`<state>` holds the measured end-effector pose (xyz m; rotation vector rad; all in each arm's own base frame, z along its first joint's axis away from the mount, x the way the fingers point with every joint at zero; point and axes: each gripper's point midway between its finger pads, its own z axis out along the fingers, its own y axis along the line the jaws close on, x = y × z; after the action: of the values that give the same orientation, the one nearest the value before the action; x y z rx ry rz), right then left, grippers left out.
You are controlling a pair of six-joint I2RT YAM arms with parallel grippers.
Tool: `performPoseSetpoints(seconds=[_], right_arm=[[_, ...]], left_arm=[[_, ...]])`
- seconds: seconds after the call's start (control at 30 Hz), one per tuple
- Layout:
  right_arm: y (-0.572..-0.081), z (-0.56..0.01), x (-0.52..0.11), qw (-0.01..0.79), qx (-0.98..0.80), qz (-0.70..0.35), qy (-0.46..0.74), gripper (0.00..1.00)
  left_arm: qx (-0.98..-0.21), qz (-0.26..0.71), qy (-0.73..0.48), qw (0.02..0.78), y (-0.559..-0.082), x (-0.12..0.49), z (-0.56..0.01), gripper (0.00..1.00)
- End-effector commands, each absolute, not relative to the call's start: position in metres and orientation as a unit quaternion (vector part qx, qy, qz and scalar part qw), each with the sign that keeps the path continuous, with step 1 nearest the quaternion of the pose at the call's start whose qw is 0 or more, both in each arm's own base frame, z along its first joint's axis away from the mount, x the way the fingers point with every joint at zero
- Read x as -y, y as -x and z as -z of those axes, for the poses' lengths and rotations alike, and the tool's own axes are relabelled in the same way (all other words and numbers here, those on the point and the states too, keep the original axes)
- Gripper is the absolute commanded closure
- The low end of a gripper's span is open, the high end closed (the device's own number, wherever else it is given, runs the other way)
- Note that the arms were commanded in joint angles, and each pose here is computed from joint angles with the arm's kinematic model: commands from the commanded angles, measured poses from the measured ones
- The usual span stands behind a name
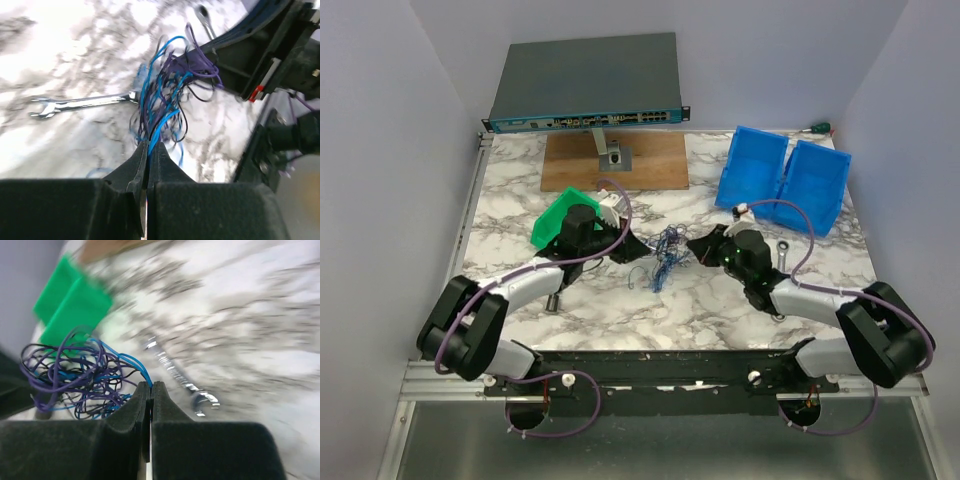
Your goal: Untangle the cables
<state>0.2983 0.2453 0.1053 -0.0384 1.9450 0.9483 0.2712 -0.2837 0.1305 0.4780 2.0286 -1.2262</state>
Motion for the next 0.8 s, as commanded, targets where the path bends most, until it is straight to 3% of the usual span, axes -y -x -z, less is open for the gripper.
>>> performPoseSetpoints(seconds=[0.0, 0.33, 0.53, 0.67, 0.77], right_arm=[[-0.327, -0.075, -0.122, 0.528, -0.819, -0.099, -0.200, 0.99], [-0.312, -0.088, -0.066, 0.570, -0.757, -0.033, -0.317, 0.99], [-0.299, -0.095, -0.041, 0.584, -0.715, -0.015, -0.383, 0.99], [-0.312, -0.112, -0.085, 0.601, -0.744, -0.110, -0.272, 0.92], [-0.314, -0.117, -0.147, 0.576, -0.782, -0.206, -0.122, 0.90]], left_arm=[[-0.843, 0.352, -0.108, 0.392, -0.299, 0.233, -0.107, 1.00], [-0.875, 0.246, -0.019, 0.415, -0.315, 0.184, -0.095, 1.00], [-0.840, 0.194, 0.068, 0.502, -0.314, 0.140, -0.115, 1.00], [-0.796, 0.267, 0.023, 0.542, -0.307, 0.160, -0.139, 1.00], [-0.793, 0.341, -0.062, 0.502, -0.298, 0.200, -0.144, 1.00]])
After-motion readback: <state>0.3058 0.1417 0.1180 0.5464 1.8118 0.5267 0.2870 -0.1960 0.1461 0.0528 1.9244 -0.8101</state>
